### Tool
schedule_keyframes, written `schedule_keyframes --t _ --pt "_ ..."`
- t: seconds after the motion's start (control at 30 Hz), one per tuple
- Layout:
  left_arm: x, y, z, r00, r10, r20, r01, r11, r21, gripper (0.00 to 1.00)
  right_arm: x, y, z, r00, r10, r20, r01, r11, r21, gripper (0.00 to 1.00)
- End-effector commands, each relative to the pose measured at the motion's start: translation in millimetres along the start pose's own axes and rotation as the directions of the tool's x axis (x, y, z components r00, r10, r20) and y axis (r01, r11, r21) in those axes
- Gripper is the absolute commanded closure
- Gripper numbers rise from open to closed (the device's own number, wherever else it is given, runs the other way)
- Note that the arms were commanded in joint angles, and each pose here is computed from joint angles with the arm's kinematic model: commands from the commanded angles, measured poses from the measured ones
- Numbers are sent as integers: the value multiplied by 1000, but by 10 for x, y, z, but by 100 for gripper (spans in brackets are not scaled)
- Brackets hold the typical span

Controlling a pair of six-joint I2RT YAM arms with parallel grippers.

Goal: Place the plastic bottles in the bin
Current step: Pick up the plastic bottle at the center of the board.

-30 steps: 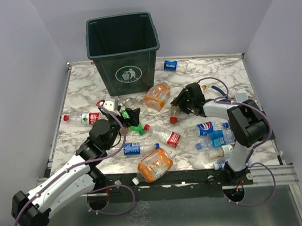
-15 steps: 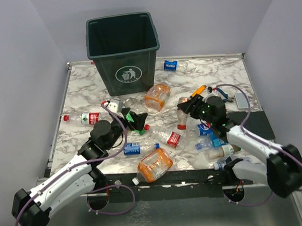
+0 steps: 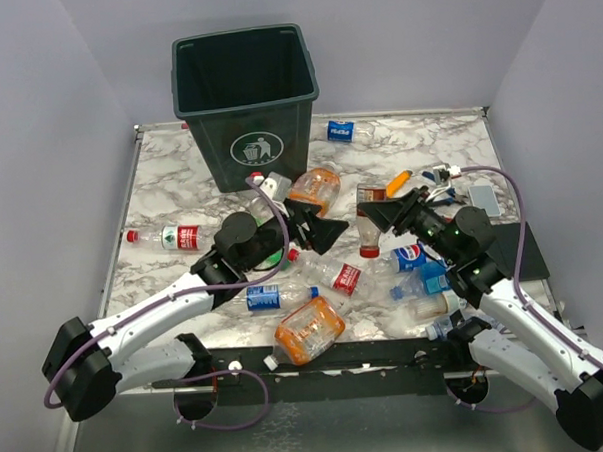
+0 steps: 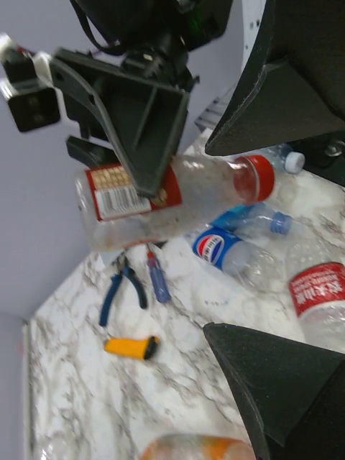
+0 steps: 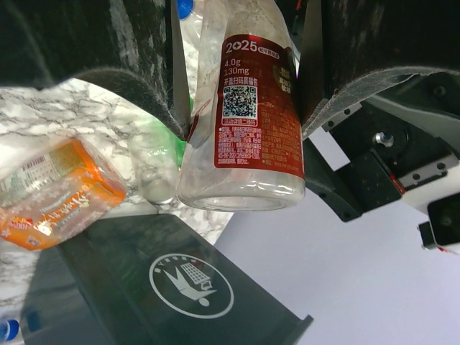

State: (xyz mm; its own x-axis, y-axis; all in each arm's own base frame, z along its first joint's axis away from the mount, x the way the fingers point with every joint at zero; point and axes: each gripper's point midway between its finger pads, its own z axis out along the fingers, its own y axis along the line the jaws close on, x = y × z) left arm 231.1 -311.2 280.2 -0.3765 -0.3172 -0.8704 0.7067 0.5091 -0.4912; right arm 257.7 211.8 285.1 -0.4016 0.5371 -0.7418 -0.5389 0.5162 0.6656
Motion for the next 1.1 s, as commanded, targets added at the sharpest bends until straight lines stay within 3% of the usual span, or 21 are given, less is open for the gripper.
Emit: schedule_keyframes --t 0.0,0.23,0.53,0.63,0.73,0.97,1.03,1.07 --pt "-337 -483 177 998 -10 69 -4 979 205 1 -231 315 31 996 -51 74 60 990 -130 64" --pt "-159 -609 387 999 -32 -40 43 956 289 1 -468 574 2 979 -54 195 102 965 -243 64" --pt "75 -622 455 993 -24 -113 59 945 321 1 -563 744 25 979 -42 197 100 949 -298 64" --pt "117 -705 452 991 -19 -129 65 931 359 6 -591 784 48 980 -41 194 101 946 -308 64" --pt "130 -740 449 992 -17 -126 63 926 372 17 -591 819 69 983 -40 181 98 941 -323 64" --pt "87 -793 504 994 -21 -103 58 924 377 56 -540 816 89 988 -48 150 95 941 -326 64" --pt "61 -785 513 996 -13 -89 46 927 373 65 -514 815 90 990 -60 129 99 942 -321 58" --pt "47 -777 517 997 -8 -80 37 929 368 70 -506 823 94 991 -73 113 106 943 -317 46"
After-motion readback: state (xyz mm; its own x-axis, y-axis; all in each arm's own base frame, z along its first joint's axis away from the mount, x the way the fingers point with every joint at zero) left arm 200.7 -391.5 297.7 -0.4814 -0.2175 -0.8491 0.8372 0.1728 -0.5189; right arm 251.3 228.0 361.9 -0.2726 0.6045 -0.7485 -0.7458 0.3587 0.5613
